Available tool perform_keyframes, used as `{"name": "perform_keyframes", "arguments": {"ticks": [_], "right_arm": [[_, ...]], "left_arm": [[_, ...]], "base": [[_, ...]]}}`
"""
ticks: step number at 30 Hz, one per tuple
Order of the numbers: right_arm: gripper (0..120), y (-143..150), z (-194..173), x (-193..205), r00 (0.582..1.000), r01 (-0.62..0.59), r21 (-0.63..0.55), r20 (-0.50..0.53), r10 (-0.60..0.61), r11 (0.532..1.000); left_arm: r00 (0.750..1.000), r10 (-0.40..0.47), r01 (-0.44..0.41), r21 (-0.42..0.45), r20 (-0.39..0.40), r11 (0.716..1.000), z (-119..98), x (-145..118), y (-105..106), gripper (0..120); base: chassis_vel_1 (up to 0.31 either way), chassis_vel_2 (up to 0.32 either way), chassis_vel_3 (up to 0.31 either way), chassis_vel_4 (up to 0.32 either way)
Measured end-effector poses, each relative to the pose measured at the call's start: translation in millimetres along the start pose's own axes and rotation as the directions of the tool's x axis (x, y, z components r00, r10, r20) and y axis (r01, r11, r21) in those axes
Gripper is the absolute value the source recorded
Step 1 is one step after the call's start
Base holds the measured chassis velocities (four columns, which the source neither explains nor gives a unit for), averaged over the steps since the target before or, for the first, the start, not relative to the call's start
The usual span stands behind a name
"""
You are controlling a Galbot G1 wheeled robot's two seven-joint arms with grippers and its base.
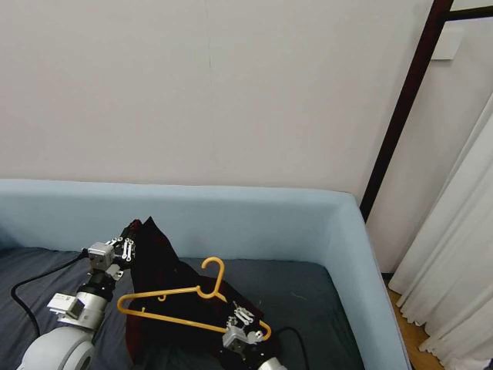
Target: Pick up the clothes from the sofa and hang them on the clothes hanger.
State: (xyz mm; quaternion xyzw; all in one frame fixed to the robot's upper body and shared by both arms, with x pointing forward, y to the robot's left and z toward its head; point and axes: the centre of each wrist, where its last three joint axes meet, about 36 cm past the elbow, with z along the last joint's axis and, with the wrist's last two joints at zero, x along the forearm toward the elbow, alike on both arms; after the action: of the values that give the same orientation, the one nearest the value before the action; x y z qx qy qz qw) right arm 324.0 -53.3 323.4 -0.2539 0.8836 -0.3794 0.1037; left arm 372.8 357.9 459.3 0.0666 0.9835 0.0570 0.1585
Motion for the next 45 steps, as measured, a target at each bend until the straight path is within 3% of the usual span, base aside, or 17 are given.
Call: {"name": "perform_keyframes", "arguments": {"ticks": [6,13,20,26,31,36,41,45], "right_arm": [[4,2.4,6.5,-0.1,0.992,-0.019,0.055,-0.125,0.026,0.998],[4,-10.0,2.4,-2.4,0.969,-0.047,-0.015,-0.244,0.042,0.999],[4,-24.3,-6.3,-17.2,0.96,-0.093,-0.066,-0.27,0.072,0.994],[4,-35.7,-15.6,-37.5,0.963,-0.151,-0.089,-0.238,0.126,0.985],[4,-41.6,-20.6,-62.9,0.97,-0.222,-0.136,-0.13,0.204,0.966],[4,-45.1,-30.8,-81.5,0.961,-0.271,-0.203,-0.012,0.275,0.941],[4,-49.6,-35.5,-88.4,0.945,-0.295,-0.204,0.084,0.318,0.933],[4,-53.1,-27.1,-87.1,0.941,-0.308,-0.153,0.1,0.325,0.939]], "left_arm": [[1.0,0.001,-0.001,0.002,0.012,1.0,-6.6,1.5,-3.5,0],[1.0,0.004,-0.004,0.003,0.013,1.0,-11.2,7.1,-12.1,0],[1.0,0.023,-0.023,0.008,0.01,1.0,-15.5,20.3,-27.3,0],[0.996,0.085,-0.085,0.016,0.001,0.996,-21.8,42.3,-48.3,0],[0.986,0.169,-0.169,0.045,0.0,0.985,-18.5,61.5,-74.3,0],[0.981,0.196,-0.195,0.05,-0.006,0.979,-5.8,72.3,-90.4,0],[0.982,0.189,-0.188,0.057,0.002,0.98,-0.9,75.1,-95.9,0],[0.983,0.18,-0.182,0.046,0.035,0.982,-10.2,68.4,-91.5,0]], "base": [[0.0,0.0,0.0,0.0],[0.0,0.0,0.0,0.0],[0.0,0.0,0.0,0.0],[0.0,0.0,0.0,0.0],[0.0,0.0,0.0,0.0],[0.0,0.0,0.0,0.0],[0.0,0.0,0.0,0.0],[0.0,0.0,0.0,0.0]]}}
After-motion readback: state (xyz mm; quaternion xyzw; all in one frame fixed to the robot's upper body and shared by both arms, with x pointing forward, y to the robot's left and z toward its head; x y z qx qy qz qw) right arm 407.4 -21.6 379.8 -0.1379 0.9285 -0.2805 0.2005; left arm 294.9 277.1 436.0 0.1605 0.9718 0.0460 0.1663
